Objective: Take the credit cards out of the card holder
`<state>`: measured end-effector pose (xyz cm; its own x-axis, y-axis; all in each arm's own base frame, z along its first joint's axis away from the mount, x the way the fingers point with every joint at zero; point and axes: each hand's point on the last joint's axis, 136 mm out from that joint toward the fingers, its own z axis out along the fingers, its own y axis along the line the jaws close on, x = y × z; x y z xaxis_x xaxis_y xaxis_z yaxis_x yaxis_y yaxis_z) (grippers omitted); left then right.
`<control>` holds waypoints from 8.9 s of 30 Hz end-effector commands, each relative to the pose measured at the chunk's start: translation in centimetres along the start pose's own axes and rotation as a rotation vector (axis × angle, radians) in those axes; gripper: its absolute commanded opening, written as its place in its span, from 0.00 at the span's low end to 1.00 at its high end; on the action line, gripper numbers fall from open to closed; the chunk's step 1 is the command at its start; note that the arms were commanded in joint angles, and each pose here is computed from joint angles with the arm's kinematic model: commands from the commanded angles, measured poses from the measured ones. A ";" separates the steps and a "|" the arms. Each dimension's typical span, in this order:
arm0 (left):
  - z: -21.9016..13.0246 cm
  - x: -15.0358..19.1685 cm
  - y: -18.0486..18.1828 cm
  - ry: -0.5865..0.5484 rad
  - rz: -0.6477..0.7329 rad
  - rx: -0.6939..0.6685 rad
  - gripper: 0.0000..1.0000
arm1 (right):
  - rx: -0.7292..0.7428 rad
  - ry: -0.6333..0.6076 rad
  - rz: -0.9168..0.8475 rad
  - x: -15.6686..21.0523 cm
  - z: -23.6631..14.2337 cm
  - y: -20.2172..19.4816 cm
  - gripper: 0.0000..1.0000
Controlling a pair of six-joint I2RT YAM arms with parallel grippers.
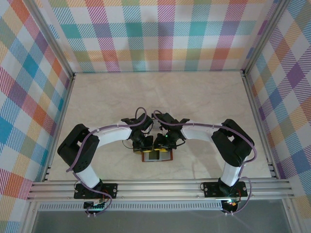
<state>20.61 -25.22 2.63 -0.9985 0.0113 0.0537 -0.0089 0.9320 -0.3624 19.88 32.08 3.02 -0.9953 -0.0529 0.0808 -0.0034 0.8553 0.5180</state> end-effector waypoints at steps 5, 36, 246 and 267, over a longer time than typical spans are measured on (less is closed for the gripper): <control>1.2 1.0 2.3 0.040 -0.006 -0.098 0.04 | 0.045 0.007 -0.002 0.3 0.3 -1.6 0.32; 1.4 1.0 2.3 0.045 -0.008 -0.107 0.04 | -0.214 -0.023 -0.025 0.2 -0.4 1.6 0.23; -0.7 0.3 5.1 -0.038 -0.112 0.021 0.07 | 0.334 0.005 -0.108 0.8 -0.1 0.9 0.44; -1.2 0.1 4.6 -0.045 -0.106 0.029 0.08 | 0.499 -0.039 -0.128 0.7 -2.7 -1.5 0.56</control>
<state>20.65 -20.64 1.85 -0.9925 -0.1142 0.0436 -0.1222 0.9145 -0.3857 19.37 30.68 3.43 -0.9893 -0.1429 0.0291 -0.1384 0.9830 0.1206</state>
